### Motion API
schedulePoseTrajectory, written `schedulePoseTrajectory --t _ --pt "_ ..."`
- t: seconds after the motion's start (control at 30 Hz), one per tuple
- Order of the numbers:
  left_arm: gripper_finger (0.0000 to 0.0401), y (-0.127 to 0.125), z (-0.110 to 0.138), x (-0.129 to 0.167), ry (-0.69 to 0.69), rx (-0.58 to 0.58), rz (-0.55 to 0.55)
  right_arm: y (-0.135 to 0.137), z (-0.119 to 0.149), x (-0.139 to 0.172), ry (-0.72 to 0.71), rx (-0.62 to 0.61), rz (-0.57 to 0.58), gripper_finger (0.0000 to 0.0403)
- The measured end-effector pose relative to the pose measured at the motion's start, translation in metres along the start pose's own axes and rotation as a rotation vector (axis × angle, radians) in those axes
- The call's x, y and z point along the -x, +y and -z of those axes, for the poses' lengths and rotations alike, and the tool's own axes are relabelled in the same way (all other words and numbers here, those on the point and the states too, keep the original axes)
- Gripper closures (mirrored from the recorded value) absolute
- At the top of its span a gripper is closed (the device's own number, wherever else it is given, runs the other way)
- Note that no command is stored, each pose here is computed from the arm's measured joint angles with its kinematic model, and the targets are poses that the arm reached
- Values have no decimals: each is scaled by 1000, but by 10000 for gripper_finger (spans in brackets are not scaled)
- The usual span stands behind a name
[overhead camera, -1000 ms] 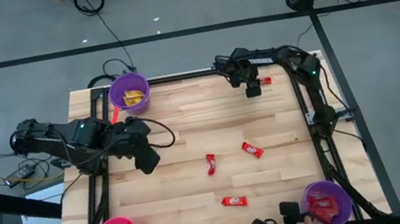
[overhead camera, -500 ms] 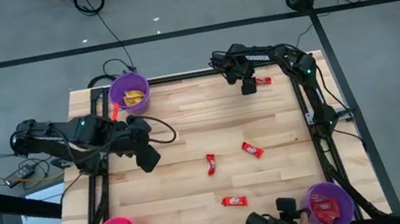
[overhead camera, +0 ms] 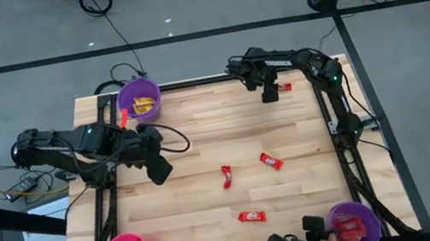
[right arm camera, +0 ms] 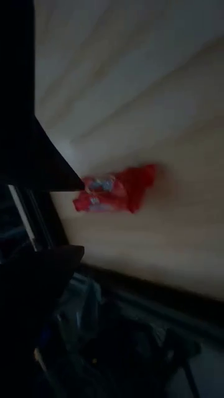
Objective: Sort candy by brand, put in halloween buckets
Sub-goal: Put the red chocolate into the pink bucket
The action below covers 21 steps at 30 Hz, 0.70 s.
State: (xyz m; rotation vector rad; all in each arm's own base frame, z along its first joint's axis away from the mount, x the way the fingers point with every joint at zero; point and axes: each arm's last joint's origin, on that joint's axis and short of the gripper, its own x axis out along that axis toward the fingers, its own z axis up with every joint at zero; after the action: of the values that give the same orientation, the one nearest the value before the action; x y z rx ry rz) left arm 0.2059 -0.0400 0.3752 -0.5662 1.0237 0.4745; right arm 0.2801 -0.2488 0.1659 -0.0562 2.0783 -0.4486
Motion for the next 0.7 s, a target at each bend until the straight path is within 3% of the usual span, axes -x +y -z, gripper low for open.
schedulePoseTrajectory --t 0.13,0.37,0.6,0.7 --pt "147 3 -3 -1 4 -29 1 -3 -1 7 -53 -42 -1 240" --pt "164 9 -12 -3 15 -60 12 -4 -7 22 -165 -172 -139 240" --pt "175 15 -22 -5 7 -78 41 -12 -16 26 -274 -308 -121 240" --pt "180 15 -28 -5 -13 -86 77 -22 -20 21 -307 -447 -109 240"
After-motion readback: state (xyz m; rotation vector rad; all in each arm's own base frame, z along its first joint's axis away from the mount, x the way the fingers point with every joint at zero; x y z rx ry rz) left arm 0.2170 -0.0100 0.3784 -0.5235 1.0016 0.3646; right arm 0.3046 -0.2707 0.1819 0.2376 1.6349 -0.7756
